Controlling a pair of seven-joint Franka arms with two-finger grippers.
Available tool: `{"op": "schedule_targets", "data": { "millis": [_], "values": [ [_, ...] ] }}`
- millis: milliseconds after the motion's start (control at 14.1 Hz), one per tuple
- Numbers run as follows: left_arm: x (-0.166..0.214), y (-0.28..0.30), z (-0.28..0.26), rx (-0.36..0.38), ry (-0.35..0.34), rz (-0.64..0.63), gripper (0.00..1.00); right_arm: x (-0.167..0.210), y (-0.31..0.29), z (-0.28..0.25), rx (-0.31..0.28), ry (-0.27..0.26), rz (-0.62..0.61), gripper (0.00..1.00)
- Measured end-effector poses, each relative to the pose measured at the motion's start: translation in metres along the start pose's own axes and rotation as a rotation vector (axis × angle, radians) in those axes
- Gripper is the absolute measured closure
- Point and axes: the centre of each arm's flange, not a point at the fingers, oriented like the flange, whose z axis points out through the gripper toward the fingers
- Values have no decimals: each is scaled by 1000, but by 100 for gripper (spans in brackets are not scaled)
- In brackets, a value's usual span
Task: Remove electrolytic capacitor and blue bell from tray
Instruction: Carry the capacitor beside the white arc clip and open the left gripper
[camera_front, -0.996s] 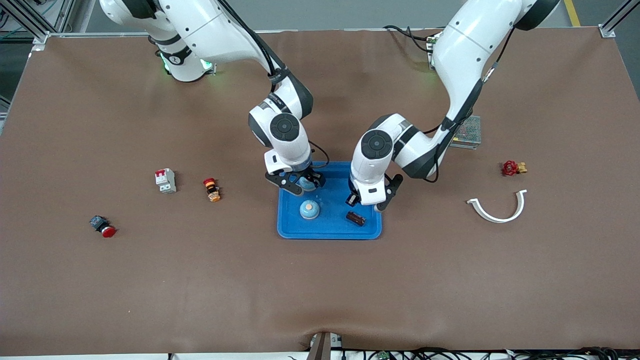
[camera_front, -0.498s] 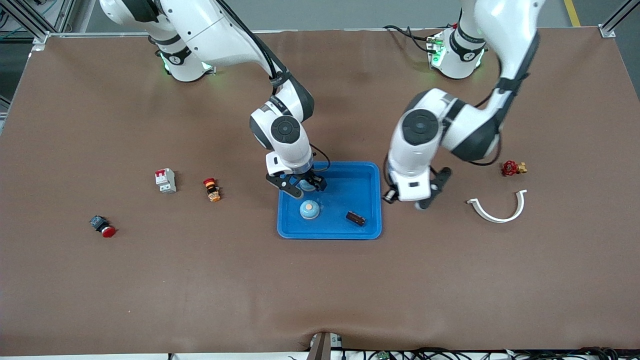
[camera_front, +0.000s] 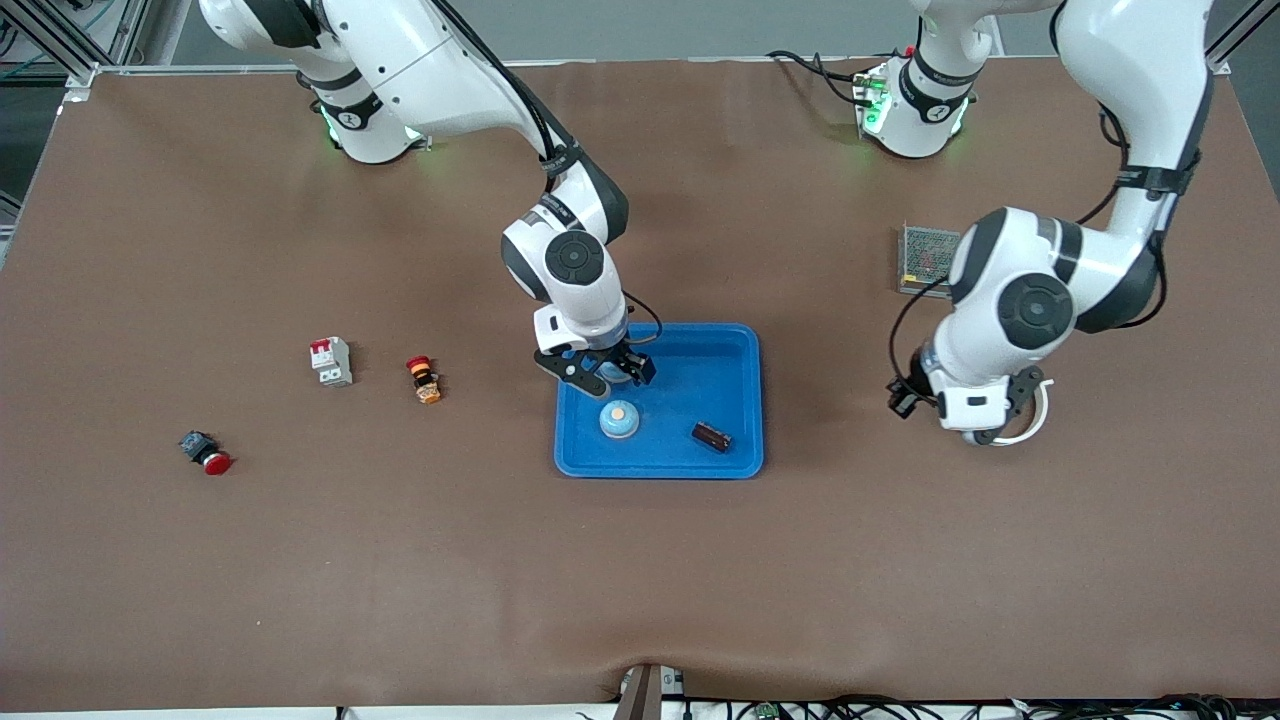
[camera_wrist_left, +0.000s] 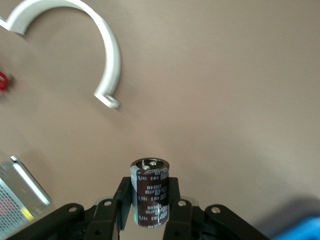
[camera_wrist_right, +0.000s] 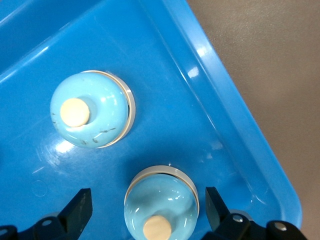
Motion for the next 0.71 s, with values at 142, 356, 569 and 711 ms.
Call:
{"op": "schedule_targets", "data": {
  "millis": [142, 356, 569, 711],
  "values": [
    [11, -15, 23, 16, -24, 6, 67, 0, 0, 2, -3, 1, -2, 5],
    [11, -22, 59, 25, -56, 12, 67, -7, 2, 12, -18, -4, -13, 5],
    [11, -25, 90, 42, -71, 35, 67, -16, 2, 21, -29, -7, -24, 4],
    [7, -28, 104, 61, -69, 59, 67, -19, 2, 22, -31, -8, -29, 4]
  ]
}}
